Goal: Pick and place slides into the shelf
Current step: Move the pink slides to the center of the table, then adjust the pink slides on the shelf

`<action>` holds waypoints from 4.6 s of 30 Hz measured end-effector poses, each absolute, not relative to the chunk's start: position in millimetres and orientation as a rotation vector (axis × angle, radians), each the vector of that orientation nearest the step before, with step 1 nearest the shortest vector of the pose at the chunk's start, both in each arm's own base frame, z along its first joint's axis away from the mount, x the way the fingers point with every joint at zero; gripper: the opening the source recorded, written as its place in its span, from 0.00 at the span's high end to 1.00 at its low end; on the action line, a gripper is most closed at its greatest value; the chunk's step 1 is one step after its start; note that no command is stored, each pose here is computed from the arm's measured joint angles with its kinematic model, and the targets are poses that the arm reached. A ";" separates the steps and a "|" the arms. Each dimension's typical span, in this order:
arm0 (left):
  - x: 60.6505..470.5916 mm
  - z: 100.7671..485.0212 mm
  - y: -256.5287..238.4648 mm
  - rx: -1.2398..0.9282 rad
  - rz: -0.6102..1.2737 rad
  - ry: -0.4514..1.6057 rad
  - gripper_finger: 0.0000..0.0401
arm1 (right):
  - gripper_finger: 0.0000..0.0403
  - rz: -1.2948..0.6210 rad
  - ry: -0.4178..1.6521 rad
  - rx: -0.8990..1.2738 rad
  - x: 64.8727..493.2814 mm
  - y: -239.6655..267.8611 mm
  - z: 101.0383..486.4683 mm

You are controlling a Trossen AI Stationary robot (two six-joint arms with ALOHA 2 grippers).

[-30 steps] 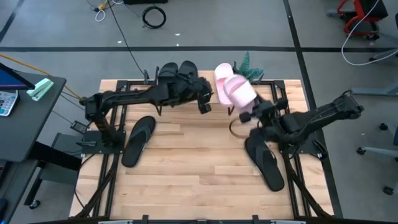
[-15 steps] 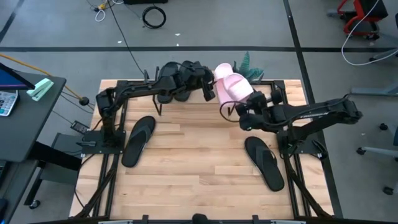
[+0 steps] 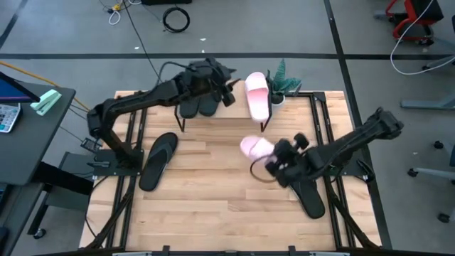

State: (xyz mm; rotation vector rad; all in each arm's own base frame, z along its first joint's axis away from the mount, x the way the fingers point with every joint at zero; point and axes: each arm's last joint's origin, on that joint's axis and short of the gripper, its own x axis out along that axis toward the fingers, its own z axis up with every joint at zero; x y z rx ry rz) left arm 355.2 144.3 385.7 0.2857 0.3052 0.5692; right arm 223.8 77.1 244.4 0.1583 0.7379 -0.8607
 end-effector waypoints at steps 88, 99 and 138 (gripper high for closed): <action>423.4 266.5 201.9 0.343 0.482 0.405 0.57 | 0.61 -0.476 0.708 0.264 210.9 101.9 285.2; 429.7 267.4 188.4 0.352 0.450 0.391 0.57 | 0.62 -0.476 0.708 0.266 210.9 102.0 285.2; 432.2 239.6 204.8 0.407 0.678 0.511 0.94 | 0.62 -0.480 0.708 0.263 210.9 101.7 285.0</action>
